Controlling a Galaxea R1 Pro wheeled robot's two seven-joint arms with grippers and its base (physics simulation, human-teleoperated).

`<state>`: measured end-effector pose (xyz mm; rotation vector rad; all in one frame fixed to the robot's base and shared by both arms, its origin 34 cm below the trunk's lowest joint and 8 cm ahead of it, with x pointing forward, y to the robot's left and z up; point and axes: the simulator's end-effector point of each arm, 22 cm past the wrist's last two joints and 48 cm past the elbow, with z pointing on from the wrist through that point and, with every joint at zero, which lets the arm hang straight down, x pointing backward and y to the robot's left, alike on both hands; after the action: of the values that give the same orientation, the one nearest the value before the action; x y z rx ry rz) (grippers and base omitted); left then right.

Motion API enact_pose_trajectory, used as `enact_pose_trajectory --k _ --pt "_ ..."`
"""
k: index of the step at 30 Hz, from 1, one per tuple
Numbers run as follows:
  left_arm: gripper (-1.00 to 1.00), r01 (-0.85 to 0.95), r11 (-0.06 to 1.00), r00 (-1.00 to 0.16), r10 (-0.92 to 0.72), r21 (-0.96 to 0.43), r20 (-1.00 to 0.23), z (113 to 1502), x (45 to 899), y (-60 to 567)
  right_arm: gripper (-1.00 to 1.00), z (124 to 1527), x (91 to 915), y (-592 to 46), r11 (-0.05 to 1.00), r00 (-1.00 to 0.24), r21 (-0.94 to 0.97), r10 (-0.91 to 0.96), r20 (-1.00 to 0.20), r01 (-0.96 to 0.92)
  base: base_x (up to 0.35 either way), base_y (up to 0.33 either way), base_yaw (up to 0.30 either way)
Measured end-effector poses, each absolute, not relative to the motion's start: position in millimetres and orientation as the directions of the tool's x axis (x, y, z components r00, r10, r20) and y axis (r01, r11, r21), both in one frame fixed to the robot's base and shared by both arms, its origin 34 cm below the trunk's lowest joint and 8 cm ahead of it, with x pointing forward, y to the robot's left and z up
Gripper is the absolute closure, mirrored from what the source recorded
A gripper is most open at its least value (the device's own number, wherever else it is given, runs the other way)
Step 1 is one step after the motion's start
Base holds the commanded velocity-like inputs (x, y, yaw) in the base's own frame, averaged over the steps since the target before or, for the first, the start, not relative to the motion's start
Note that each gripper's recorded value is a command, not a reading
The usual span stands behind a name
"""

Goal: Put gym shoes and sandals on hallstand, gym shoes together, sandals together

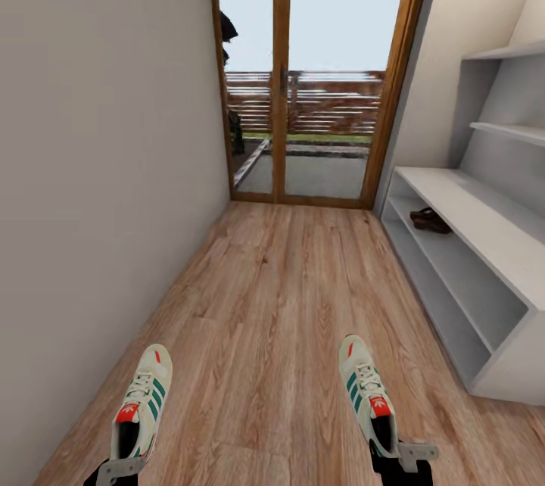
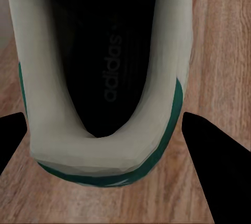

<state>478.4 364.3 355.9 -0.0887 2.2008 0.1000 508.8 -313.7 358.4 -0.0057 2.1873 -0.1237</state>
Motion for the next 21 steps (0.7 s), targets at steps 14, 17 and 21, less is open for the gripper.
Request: enact_pose_trajectory --k 14,17,21 --pt "1.0 -0.101 0.994 -0.591 -0.028 0.039 -0.806 355.6 478.0 364.2 1.0 358.2 508.6 -313.7 0.995 -0.582 -0.091 -0.05 -0.812 0.042 0.316 0.144 0.0" --pt "1.0 -0.101 0.994 -0.591 -0.028 0.039 -0.806 355.6 478.0 364.2 1.0 358.2 508.6 -313.5 0.995 -0.582 -0.091 -0.051 -0.812 0.04 0.316 0.136 -0.026" --pt "1.0 -0.101 0.994 -0.591 -0.028 0.039 -0.807 355.7 478.1 363.9 1.0 358.3 508.7 -313.6 0.995 -0.581 -0.091 -0.051 -0.812 0.041 0.316 0.136 -0.159"
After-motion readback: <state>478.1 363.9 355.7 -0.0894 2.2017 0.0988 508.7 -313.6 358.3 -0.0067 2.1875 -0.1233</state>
